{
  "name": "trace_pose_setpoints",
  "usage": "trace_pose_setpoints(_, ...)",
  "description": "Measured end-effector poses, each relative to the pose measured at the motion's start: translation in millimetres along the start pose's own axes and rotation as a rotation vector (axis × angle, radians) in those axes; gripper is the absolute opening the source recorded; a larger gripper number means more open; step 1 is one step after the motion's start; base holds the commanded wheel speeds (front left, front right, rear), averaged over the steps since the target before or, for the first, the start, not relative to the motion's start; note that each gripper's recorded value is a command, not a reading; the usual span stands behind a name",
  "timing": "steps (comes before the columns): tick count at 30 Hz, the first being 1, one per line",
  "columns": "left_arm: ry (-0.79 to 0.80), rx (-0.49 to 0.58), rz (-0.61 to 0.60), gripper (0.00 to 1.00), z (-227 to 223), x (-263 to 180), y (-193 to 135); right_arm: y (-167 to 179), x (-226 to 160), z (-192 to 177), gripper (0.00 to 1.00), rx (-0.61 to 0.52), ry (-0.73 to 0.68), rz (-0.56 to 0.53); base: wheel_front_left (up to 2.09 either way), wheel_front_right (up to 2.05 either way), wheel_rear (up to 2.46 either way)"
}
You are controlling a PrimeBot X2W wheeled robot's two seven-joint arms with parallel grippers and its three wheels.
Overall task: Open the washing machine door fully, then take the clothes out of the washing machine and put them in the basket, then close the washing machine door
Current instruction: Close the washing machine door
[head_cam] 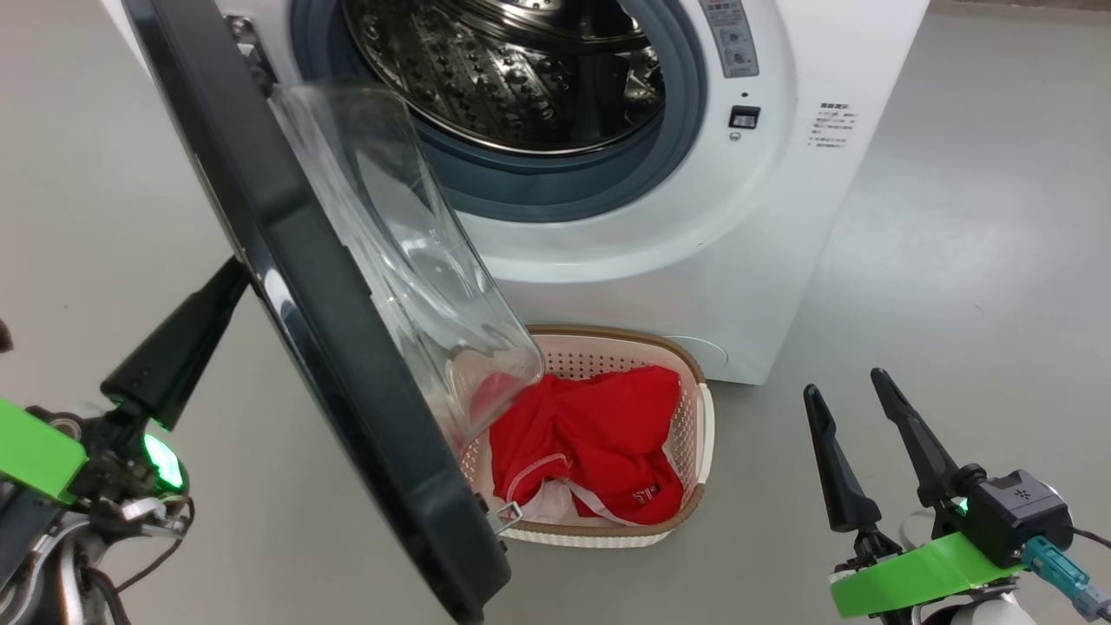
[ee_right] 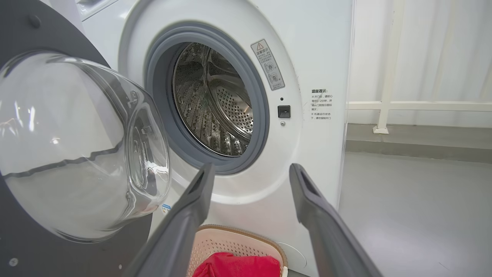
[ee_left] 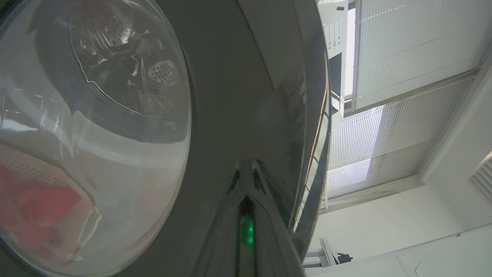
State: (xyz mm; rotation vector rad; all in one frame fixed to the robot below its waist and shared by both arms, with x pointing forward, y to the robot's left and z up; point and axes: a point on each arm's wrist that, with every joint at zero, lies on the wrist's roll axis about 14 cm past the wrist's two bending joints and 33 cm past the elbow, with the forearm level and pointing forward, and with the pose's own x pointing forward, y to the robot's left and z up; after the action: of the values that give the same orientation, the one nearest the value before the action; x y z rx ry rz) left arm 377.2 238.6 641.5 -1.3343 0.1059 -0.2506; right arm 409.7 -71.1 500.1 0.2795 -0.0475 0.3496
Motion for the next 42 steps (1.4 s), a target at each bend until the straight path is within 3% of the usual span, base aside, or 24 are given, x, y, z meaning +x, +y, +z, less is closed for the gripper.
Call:
trace_pose_setpoints(18, 0.11, -0.028, -0.018, 0.0, -53, 46, 13, -29, -8, 10, 1.0, -0.009, -0.027, -0.088, 0.0, 0.0, 0.0)
trace_pose_setpoints(32, 0.119, -0.138, -0.058, 0.0, -82, 83, 8, -45, -20, 17, 1.0, -0.006, -0.044, -0.144, 0.0, 0.0, 0.0)
trace_pose_setpoints(42, 0.089, -0.096, -0.037, 0.0, -93, 110, 15, -58, -32, 23, 1.0, -0.018, -0.056, -0.191, 0.0, 0.0, 0.0)
